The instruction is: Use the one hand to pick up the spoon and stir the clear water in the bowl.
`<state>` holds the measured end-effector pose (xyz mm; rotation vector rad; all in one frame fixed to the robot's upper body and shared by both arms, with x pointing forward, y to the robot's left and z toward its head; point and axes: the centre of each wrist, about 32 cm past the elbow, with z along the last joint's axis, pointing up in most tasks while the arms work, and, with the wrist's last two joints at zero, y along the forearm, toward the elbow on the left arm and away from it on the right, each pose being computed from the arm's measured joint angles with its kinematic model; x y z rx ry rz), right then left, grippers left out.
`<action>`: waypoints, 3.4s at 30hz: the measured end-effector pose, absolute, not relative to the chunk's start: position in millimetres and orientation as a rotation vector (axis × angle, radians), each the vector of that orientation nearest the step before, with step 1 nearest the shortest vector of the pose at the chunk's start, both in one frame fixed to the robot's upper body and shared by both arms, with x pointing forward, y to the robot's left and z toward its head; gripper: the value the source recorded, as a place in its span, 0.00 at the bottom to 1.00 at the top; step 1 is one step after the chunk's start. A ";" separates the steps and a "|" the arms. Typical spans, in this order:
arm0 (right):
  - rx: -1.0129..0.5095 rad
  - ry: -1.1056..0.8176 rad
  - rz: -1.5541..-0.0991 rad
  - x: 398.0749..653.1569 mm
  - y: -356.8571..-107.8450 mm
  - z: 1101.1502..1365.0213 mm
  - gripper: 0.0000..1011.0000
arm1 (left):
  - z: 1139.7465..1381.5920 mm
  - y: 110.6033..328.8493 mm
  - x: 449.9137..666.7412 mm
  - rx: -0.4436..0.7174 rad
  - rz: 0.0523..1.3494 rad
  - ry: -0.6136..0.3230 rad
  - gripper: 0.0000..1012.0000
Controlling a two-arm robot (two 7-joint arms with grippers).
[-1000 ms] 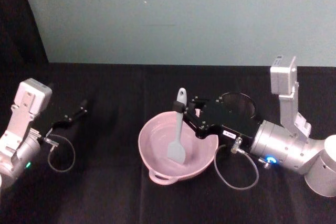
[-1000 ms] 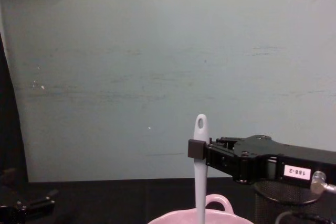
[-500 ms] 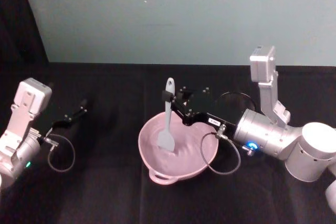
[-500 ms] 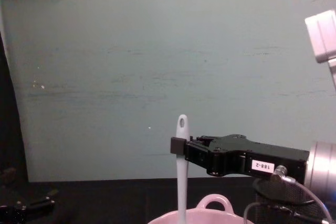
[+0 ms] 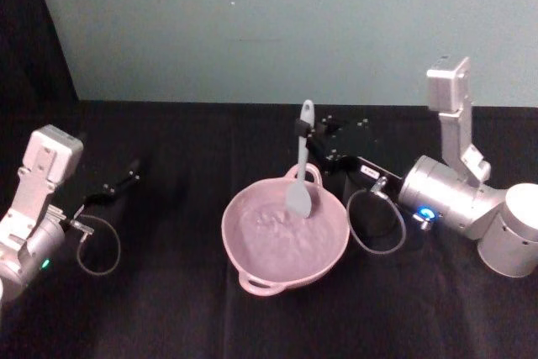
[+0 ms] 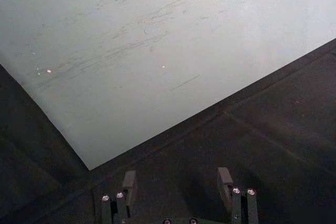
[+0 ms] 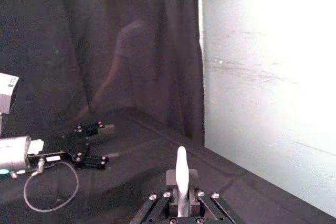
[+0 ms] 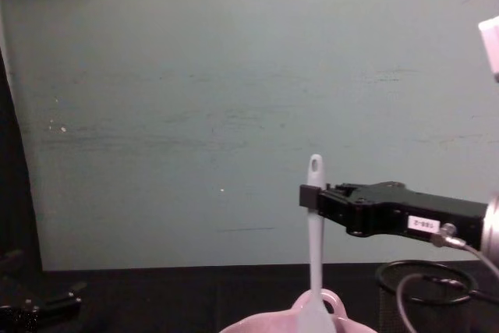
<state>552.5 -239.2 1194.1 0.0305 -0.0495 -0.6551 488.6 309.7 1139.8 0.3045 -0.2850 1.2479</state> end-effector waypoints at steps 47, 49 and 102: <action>0.040 -0.035 -0.614 546.7 -215.4 1190.4 0.11 | 1139.8 309.7 488.6 0.304 1.248 -0.285 0.99; 0.031 -0.046 -0.631 546.0 -219.0 1191.6 0.11 | 1139.8 309.7 488.6 0.304 1.248 -0.285 0.99; 0.033 -0.044 -0.677 541.3 -217.8 1188.8 0.11 | 1139.8 309.6 488.6 0.305 1.248 -0.285 0.99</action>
